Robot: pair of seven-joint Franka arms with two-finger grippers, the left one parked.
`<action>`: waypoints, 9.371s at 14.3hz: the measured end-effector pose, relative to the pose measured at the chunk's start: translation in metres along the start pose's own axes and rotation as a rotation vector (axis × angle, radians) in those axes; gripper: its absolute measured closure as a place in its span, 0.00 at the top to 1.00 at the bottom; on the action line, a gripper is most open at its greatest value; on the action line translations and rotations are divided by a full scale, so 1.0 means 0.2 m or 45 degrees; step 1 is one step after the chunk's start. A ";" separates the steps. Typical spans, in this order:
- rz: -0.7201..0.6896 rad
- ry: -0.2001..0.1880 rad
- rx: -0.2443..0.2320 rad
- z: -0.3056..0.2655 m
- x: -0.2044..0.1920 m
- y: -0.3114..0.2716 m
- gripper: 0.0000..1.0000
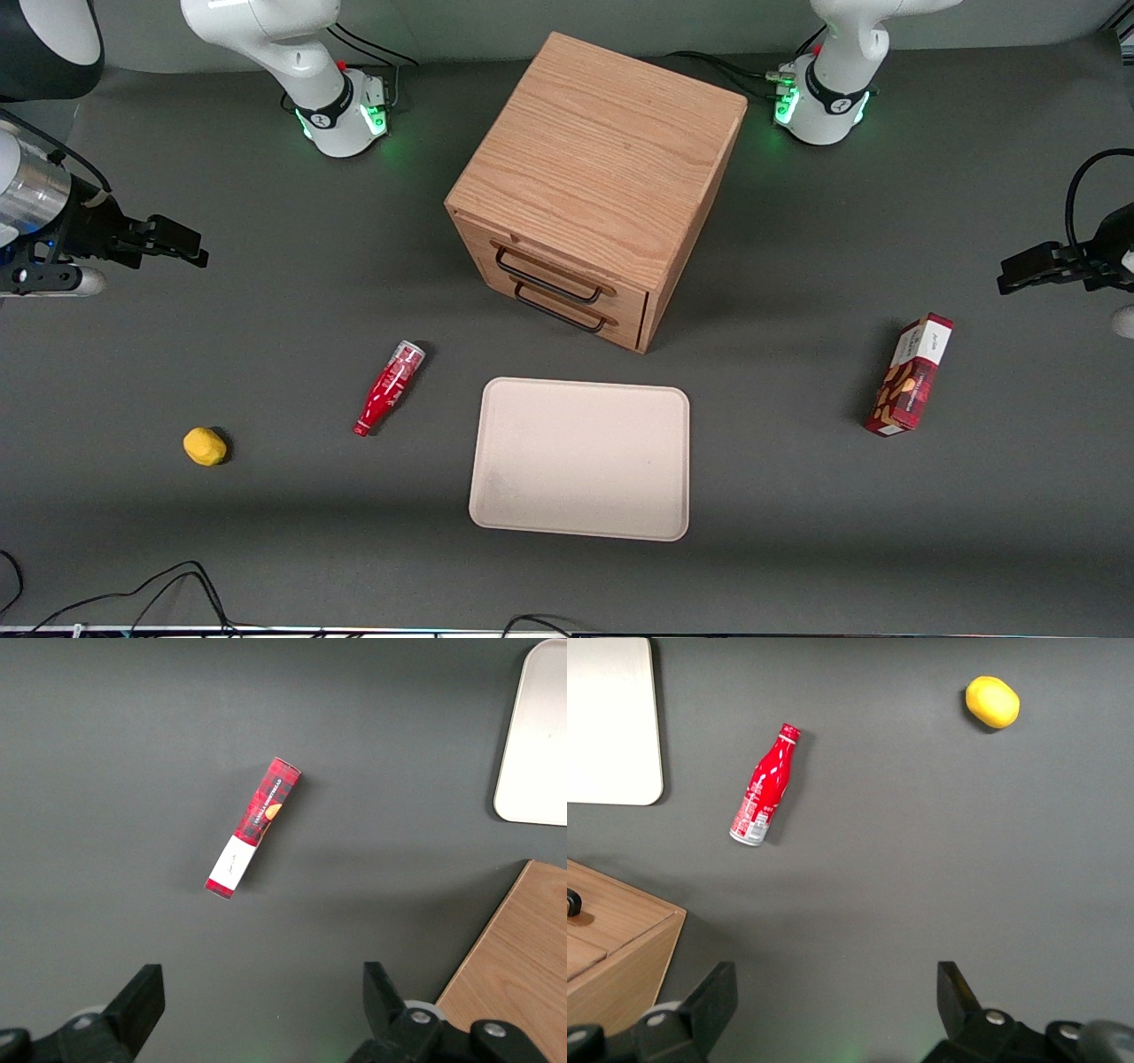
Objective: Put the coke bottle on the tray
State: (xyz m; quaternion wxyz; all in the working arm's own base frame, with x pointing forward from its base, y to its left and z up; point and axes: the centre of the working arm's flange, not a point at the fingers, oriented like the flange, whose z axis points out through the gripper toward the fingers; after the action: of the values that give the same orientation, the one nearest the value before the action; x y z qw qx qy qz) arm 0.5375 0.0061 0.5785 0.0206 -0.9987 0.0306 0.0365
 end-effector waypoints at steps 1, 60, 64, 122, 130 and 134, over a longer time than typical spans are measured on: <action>0.010 0.004 0.001 -0.01 0.00 0.01 1.00; 0.737 0.031 -0.094 0.63 0.48 -0.60 0.59; 0.705 0.033 -0.023 0.11 0.45 -0.58 0.59; 0.123 0.198 0.018 1.86 0.97 -1.64 1.00; 0.124 0.173 0.003 1.82 0.96 -1.64 1.00; 0.134 0.121 -0.028 1.60 0.94 -1.62 1.00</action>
State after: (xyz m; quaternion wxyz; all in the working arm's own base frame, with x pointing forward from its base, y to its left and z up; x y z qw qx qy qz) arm 0.7228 0.3310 0.2586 0.0061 -0.9964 0.0838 -0.0096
